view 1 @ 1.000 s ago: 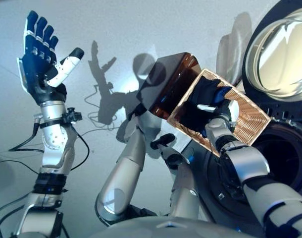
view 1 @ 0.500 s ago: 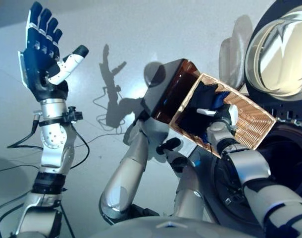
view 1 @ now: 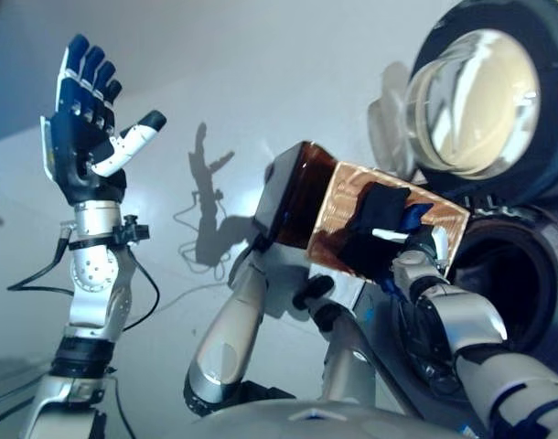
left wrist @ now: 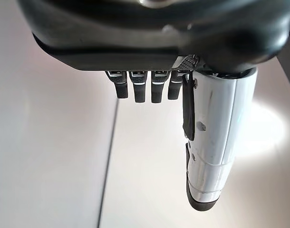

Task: Pick up the clothes and place them into the washing machine

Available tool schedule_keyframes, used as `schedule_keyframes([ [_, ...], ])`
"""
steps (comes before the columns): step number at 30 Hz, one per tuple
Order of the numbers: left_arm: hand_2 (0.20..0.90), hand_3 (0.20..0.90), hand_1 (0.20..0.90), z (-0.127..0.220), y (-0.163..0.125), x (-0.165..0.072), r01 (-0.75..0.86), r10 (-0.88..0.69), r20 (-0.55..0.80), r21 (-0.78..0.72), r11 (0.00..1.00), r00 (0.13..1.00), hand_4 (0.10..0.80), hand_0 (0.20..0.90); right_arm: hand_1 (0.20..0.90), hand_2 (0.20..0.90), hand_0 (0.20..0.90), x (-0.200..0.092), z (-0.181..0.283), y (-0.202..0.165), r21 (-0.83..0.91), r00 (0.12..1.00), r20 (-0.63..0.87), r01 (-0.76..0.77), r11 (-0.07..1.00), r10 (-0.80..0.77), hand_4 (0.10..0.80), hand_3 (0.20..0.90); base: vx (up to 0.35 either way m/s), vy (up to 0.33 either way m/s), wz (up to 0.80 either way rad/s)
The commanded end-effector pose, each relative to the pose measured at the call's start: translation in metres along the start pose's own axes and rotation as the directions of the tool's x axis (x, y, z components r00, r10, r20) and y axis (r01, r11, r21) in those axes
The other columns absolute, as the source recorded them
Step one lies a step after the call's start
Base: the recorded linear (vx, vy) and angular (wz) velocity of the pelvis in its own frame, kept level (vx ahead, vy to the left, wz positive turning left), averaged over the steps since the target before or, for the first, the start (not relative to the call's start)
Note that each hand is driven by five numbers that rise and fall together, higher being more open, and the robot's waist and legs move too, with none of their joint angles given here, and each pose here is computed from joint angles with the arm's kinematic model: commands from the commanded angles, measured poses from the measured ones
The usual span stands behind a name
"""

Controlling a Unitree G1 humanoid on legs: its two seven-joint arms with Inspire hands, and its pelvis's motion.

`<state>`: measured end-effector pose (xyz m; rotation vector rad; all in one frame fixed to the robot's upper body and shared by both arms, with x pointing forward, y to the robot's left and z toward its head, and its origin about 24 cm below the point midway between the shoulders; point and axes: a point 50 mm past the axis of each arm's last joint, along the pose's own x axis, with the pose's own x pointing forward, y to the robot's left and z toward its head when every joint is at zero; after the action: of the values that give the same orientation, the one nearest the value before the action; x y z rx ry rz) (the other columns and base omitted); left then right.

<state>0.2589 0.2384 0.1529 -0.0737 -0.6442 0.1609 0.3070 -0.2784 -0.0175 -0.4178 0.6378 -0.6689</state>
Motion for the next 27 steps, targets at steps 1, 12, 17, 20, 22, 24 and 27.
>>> schedule_keyframes([
  [1, 0.900, 0.900, 0.900, 0.033, 0.005, -0.006, -0.015, 0.022, 0.186, -0.038, 0.999, 0.982, 0.800, 0.900, 0.200, 0.200, 0.200, 0.013, -0.030, -0.044, -0.035, 0.988, -0.040, 0.147, 0.989, -0.148, 0.300, 0.200, -0.006, 0.031, -0.05],
  [12, 0.900, 0.900, 0.900, 0.030, 0.016, -0.019, -0.082, 0.082, 0.149, -0.003, 0.997, 0.985, 0.800, 0.900, 0.200, 0.200, 0.200, 0.016, -0.028, -0.057, 0.463, 0.964, -0.156, 0.264, 0.846, -0.215, 0.300, 0.200, -0.017, 0.055, -0.17],
  [17, 0.900, 0.900, 0.900, 0.034, 0.013, -0.022, -0.090, 0.090, 0.165, -0.010, 0.996, 0.982, 0.800, 0.900, 0.200, 0.200, 0.200, 0.013, -0.013, -0.051, 0.718, 0.960, -0.188, 0.279, 0.637, -0.208, 0.300, 0.200, -0.063, 0.078, -0.15],
  [20, 0.900, 0.900, 0.900, 0.036, 0.014, -0.026, -0.118, 0.117, 0.175, -0.006, 0.993, 0.978, 0.800, 0.900, 0.200, 0.200, 0.200, 0.003, 0.001, -0.034, 0.863, 0.967, -0.172, 0.241, 0.445, -0.189, 0.300, 0.200, -0.045, 0.073, -0.18],
  [22, 0.900, 0.900, 0.900, 0.037, 0.015, -0.029, -0.144, 0.143, 0.179, -0.010, 0.990, 0.973, 0.800, 0.900, 0.200, 0.200, 0.200, -0.004, 0.010, -0.023, 0.913, 0.972, -0.151, 0.207, 0.352, -0.181, 0.300, 0.200, -0.054, 0.066, -0.14],
  [24, 0.900, 0.900, 0.900, 0.037, 0.013, -0.032, -0.161, 0.164, 0.177, -0.028, 0.987, 0.971, 0.800, 0.900, 0.200, 0.200, 0.200, -0.015, 0.023, -0.016, 0.968, 0.975, -0.112, 0.151, 0.202, -0.193, 0.300, 0.200, -0.095, 0.063, -0.20],
  [27, 0.900, 0.900, 0.900, 0.036, 0.011, -0.036, -0.167, 0.171, 0.170, -0.038, 0.985, 0.970, 0.800, 0.900, 0.200, 0.200, 0.200, -0.028, 0.034, -0.011, 0.992, 0.975, -0.067, 0.089, 0.093, -0.214, 0.300, 0.200, -0.041, 0.039, -0.12],
])
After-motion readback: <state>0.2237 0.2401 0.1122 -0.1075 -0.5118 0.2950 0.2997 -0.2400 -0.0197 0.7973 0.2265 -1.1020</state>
